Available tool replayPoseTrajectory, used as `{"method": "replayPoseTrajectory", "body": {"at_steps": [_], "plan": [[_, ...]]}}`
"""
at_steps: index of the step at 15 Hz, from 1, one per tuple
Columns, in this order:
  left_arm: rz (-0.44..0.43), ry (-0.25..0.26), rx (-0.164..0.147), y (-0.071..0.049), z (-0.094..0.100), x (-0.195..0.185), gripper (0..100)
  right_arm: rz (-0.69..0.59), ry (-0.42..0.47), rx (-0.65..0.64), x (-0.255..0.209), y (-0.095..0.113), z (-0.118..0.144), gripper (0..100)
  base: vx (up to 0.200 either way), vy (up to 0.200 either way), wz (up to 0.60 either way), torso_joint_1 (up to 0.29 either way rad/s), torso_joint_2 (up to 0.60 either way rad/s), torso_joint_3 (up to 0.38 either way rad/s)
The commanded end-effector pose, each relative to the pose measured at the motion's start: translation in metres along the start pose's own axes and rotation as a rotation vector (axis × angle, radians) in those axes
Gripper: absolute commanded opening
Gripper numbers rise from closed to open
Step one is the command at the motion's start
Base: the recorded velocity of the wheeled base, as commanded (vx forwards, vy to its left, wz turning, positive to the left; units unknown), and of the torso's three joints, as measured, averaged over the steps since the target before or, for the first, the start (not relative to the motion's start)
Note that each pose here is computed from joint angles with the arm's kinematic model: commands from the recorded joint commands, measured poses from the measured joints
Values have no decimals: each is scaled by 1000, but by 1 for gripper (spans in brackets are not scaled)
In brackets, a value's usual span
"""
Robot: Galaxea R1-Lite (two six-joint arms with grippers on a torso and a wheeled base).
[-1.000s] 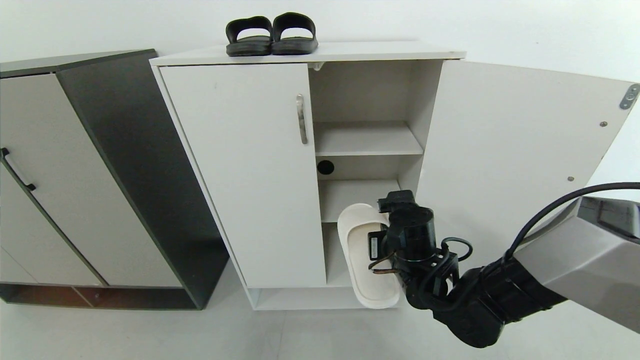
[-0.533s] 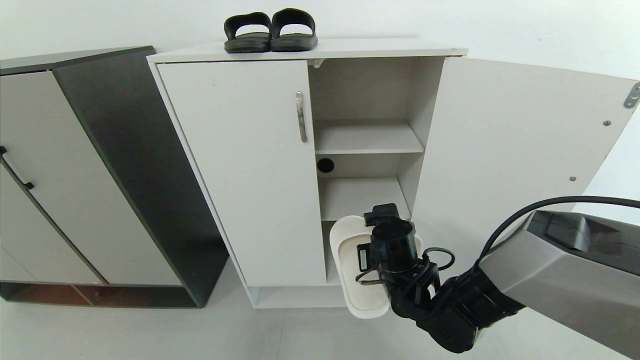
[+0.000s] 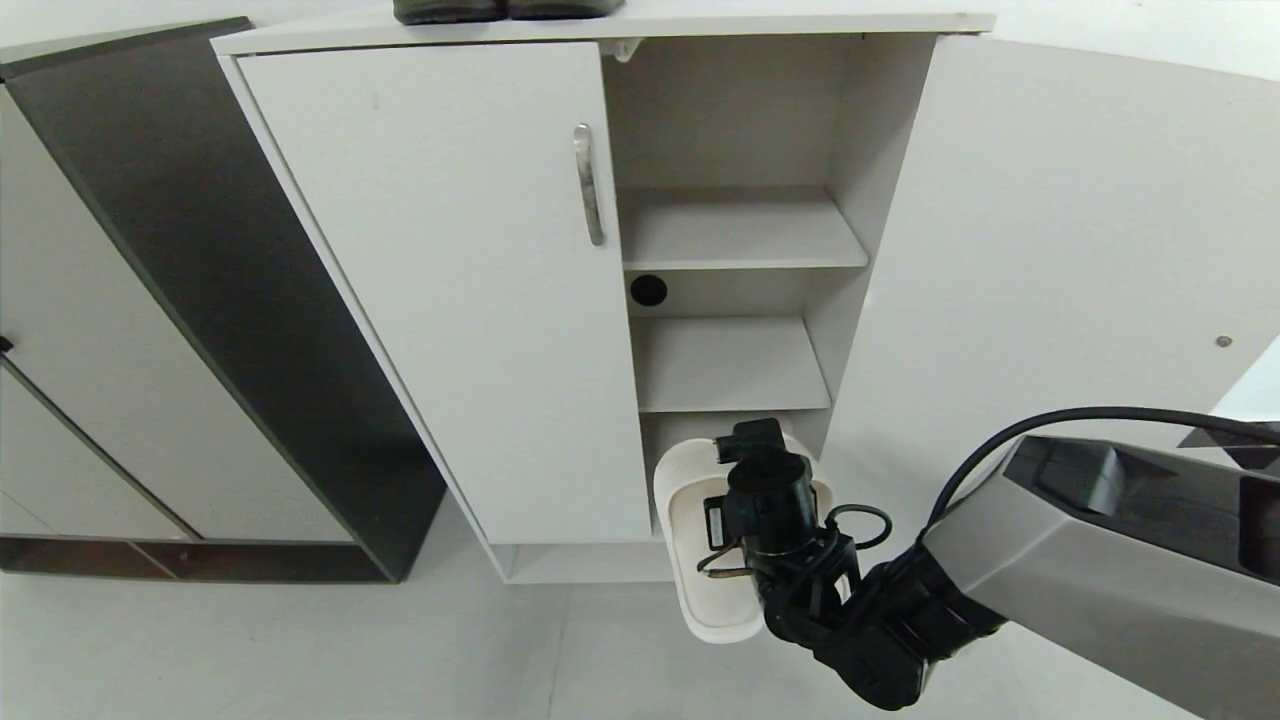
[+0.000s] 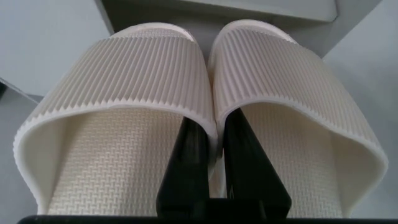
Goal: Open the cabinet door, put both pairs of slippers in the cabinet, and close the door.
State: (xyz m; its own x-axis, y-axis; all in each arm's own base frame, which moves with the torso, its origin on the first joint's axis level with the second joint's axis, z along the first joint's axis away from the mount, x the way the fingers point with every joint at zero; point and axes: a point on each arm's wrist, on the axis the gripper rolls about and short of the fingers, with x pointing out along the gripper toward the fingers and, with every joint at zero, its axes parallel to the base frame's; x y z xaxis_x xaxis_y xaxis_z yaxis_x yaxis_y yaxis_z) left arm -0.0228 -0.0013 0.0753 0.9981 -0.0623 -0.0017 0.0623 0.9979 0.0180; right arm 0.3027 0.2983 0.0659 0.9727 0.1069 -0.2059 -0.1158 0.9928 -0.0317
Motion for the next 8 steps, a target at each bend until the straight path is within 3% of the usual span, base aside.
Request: {"method": "replayPoseTrajectory", "body": {"at_steps": [1,4,8], "plan": [[1,1,0,0,0,0,0,-13,-34,9,1,1,2,0,0,0,0,2,-2,-198],[24,2,-6,1,0,0,0,-30,-136,21,5,2,3,0,0,0,0,5,4,-142],[27,2,-17,1,0,0,0,-44,-186,11,8,0,2,0,0,0,0,0,0,0]]}}
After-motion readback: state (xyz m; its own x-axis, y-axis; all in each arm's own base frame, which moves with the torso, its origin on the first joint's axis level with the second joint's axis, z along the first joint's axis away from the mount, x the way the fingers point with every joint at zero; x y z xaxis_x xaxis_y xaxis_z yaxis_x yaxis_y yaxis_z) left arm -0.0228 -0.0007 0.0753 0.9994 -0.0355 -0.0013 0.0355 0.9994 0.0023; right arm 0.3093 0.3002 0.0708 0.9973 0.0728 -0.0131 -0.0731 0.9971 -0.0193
